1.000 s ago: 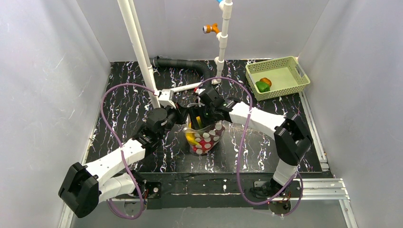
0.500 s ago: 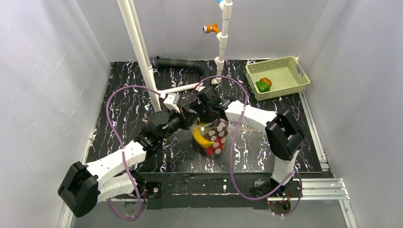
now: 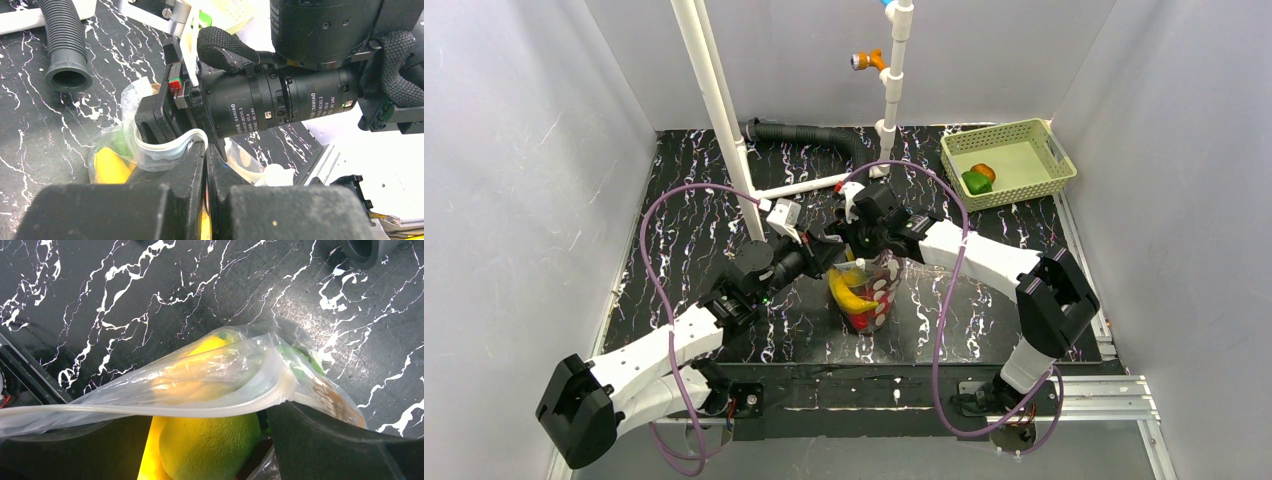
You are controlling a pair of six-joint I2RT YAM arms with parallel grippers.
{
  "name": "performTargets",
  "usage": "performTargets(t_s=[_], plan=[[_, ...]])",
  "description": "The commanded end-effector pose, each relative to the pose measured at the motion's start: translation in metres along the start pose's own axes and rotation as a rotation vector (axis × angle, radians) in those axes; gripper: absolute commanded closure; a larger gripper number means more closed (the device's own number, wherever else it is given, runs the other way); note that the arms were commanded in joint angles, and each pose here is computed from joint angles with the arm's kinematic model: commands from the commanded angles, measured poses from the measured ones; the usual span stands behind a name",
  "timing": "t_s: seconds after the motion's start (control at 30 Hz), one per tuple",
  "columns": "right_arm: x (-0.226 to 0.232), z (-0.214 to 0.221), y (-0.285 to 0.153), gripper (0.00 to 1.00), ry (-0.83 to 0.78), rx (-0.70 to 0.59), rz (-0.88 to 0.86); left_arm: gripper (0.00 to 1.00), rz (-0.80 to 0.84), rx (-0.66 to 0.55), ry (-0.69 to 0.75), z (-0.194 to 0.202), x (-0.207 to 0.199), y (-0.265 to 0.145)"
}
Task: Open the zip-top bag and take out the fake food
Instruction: Pick up the fake fruit from the zipper food storage bag.
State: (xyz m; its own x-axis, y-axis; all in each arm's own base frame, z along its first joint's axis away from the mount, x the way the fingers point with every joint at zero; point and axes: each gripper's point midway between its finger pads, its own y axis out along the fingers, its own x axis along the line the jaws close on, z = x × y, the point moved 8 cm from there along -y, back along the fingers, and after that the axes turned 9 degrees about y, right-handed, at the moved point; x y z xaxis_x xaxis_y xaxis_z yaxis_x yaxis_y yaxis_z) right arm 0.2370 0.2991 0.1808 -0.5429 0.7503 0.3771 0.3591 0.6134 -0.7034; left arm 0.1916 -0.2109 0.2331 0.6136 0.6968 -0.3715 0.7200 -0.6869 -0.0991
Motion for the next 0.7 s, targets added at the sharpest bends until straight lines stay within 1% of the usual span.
performTargets(t_s=[0.0,0.1,0.23,0.4,0.5,0.6,0.67], plan=[[0.011,-0.004,-0.016,0.13,-0.093,-0.024,-0.079,1.00,-0.074,-0.028,0.039,-0.007,0.009,-0.002],[0.006,0.003,-0.008,0.16,-0.089,0.011,-0.060,1.00,-0.060,-0.030,0.041,-0.010,0.006,-0.002],[0.006,-0.002,-0.008,0.17,-0.097,0.019,-0.045,1.00,-0.069,-0.030,0.053,-0.011,0.007,-0.005],[0.008,-0.006,-0.016,0.12,-0.121,0.013,-0.044,1.00,-0.087,-0.022,0.069,-0.010,0.010,-0.007],[0.010,-0.004,-0.023,0.11,-0.125,0.025,-0.058,1.00,-0.088,-0.023,0.073,-0.010,0.010,-0.006],[0.010,0.003,-0.026,0.14,-0.112,0.059,-0.072,1.00,-0.085,-0.021,0.076,-0.011,0.009,-0.006],[0.009,0.008,-0.025,0.19,-0.101,0.076,-0.068,1.00,-0.084,-0.024,0.078,-0.012,0.009,-0.006]])
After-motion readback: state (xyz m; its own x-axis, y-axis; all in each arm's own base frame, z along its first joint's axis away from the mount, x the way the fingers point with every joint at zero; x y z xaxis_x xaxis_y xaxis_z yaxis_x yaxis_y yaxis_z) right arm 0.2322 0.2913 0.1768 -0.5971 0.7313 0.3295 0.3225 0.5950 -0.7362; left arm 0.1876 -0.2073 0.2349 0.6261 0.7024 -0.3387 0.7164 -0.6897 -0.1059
